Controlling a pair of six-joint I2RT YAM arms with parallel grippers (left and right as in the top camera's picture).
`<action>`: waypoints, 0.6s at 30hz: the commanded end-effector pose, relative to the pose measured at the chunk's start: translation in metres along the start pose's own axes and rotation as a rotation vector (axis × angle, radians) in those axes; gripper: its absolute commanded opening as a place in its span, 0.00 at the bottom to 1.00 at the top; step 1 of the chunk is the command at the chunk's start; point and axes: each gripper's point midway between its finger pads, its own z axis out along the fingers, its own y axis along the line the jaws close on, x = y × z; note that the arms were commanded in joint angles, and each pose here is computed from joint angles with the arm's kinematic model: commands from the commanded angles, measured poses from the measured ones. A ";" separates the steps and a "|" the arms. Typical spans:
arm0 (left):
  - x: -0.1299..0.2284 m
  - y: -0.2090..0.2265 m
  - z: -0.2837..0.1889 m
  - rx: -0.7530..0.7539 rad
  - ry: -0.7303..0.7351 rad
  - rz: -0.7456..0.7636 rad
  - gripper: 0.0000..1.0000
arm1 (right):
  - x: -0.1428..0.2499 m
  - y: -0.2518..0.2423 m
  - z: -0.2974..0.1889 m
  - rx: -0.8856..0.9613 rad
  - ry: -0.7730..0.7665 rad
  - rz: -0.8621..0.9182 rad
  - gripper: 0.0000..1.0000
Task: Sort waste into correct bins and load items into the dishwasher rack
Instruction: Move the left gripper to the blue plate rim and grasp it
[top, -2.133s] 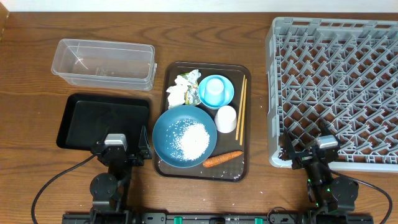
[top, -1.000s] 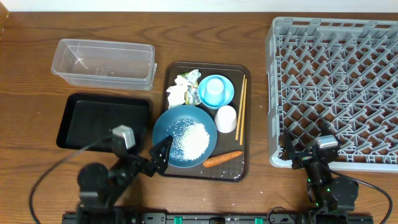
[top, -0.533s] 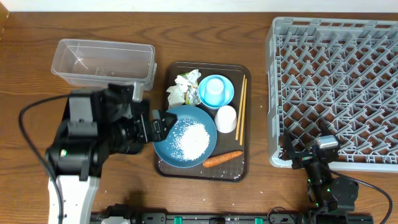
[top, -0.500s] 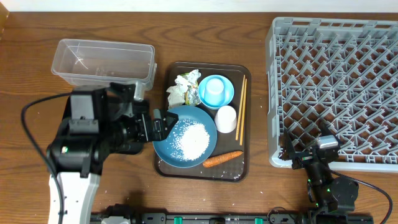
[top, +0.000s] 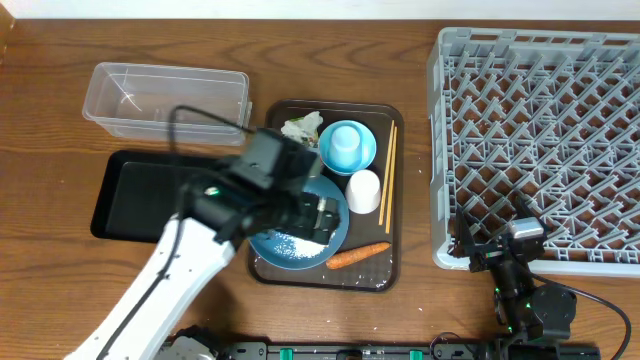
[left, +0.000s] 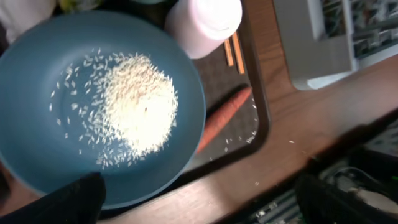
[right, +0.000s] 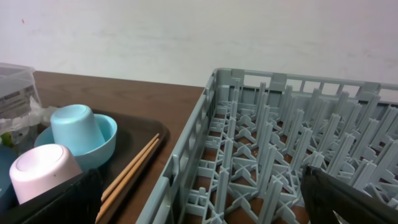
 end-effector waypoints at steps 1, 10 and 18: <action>-0.005 -0.001 0.009 -0.066 0.002 0.022 0.99 | 0.000 -0.004 -0.001 0.017 -0.001 -0.014 0.99; 0.009 -0.019 0.056 -0.071 0.118 0.106 0.99 | 0.000 -0.004 -0.001 0.016 -0.001 -0.014 0.99; 0.002 0.012 0.105 -0.290 0.144 0.070 0.95 | 0.000 -0.004 -0.001 0.016 -0.001 -0.014 0.99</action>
